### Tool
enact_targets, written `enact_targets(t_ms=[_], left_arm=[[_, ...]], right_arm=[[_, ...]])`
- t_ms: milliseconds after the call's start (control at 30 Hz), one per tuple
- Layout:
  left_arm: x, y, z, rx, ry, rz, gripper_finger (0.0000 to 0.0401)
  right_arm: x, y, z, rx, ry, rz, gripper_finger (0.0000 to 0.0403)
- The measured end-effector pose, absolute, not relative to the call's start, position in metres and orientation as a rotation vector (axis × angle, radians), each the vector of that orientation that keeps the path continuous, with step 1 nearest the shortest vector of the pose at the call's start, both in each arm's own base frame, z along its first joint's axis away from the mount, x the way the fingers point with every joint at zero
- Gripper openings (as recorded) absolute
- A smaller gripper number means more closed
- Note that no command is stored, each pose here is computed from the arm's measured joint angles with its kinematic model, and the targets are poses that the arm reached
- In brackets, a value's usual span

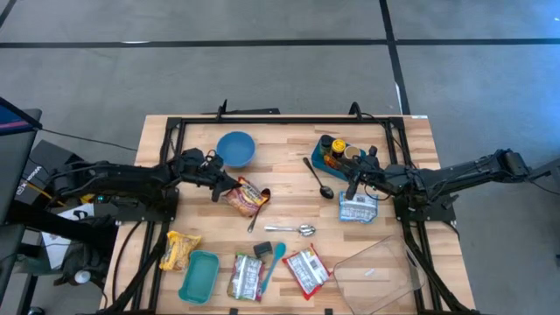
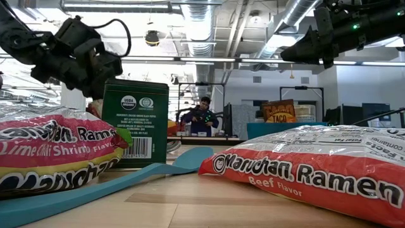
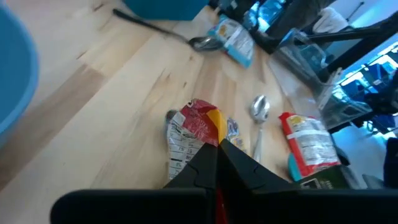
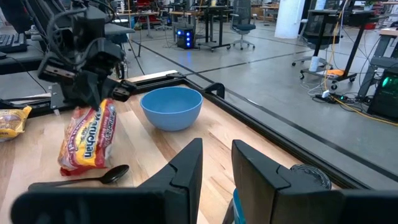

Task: Pick & Place Food Item
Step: Put the top red noodle pack into the transparent bin

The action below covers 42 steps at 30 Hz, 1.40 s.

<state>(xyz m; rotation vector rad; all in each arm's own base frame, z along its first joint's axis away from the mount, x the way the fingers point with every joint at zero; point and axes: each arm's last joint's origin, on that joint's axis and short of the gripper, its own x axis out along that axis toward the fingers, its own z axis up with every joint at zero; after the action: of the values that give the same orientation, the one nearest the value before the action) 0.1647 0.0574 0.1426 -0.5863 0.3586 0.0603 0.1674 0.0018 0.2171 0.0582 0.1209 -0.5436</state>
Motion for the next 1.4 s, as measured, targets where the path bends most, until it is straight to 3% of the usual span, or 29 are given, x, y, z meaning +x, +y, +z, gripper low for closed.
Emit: enact_targets(t_ms=[1000,1400], left_arm=[[0.161,0.049,0.200,-0.369,-0.102,-0.076,0.0001],[0.167,0.025,0.209,-0.137,-0.214,-0.024,0.0001]], right_arm=[[0.167,0.002,0.217,0.059,0.120,-0.543,0.0082],[0.168,0.002,0.218,0.064,0.108,-0.543,0.0082]])
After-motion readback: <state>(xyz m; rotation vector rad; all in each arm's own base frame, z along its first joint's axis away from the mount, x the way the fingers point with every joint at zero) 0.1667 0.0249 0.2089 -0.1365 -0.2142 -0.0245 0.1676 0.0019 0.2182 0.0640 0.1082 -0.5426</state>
